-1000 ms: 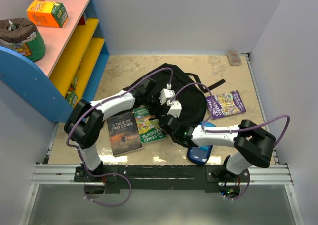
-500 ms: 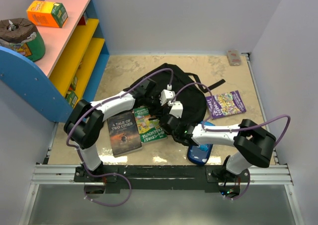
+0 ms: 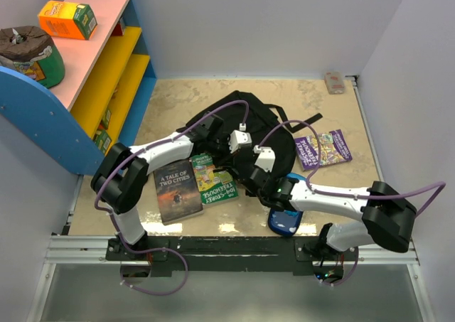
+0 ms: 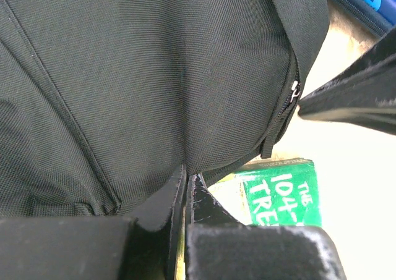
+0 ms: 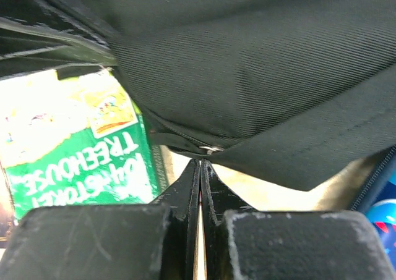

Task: Pack the student bag
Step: Unzip the student bag at the center of the board.

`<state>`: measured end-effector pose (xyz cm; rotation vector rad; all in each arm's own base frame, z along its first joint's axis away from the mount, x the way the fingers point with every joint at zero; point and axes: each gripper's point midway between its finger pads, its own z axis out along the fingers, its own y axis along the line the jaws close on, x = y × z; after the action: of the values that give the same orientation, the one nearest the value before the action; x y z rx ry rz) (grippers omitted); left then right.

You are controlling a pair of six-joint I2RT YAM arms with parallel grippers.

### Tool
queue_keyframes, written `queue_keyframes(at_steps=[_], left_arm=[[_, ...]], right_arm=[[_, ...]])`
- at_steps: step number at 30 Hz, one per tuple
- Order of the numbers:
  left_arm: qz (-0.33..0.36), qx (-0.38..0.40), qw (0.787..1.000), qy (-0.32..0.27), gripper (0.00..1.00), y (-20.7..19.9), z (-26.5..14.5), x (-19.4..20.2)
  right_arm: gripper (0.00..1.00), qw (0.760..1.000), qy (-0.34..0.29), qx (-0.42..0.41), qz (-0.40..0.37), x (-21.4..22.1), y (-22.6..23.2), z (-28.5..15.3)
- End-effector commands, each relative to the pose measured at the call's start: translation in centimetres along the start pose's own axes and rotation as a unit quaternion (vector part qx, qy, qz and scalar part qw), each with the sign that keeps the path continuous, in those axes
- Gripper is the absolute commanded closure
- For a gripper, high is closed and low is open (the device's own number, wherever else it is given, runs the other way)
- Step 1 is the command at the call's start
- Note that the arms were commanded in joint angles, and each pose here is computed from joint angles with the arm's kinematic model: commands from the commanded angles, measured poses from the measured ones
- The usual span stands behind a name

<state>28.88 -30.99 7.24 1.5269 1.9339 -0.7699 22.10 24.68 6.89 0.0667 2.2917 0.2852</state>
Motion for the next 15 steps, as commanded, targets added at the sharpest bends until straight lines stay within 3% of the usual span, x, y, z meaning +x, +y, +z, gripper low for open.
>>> queue_keyframes(at_steps=[1,5,7,8,9,11,15], left_arm=[[0.02,0.012,0.999,-0.028,1.0,-0.9,-0.9,-1.2],[0.016,0.022,0.999,-0.025,0.99,-1.4,-1.0,-1.1],[0.014,0.021,0.999,-0.021,0.96,-1.4,-1.3,-1.0],[0.018,0.019,0.999,-0.022,0.91,-1.6,-1.7,-1.3],[0.021,0.018,0.999,-0.023,0.88,-1.7,-2.0,-1.5],[0.031,0.011,0.999,-0.03,0.8,-2.0,-3.1,-2.1],[0.052,0.021,0.997,-0.052,0.68,-3.8,-5.3,-3.3]], right_arm=[[1.0,0.999,0.012,0.029,0.002,0.3,-1.3,-0.3],[1.0,0.999,0.013,0.022,0.023,-0.1,-0.8,-0.7],[0.84,0.999,0.012,0.009,0.047,-0.2,-0.4,-1.1],[0.69,0.998,0.01,-0.01,0.061,-0.6,0.2,-1.6],[0.6,0.997,0.003,-0.019,0.075,-0.9,0.5,-1.7],[0.48,0.995,-0.001,-0.024,0.096,-1.1,0.3,-2.0],[0.45,0.989,-0.037,-0.025,0.139,-4.1,-0.6,-3.4]])
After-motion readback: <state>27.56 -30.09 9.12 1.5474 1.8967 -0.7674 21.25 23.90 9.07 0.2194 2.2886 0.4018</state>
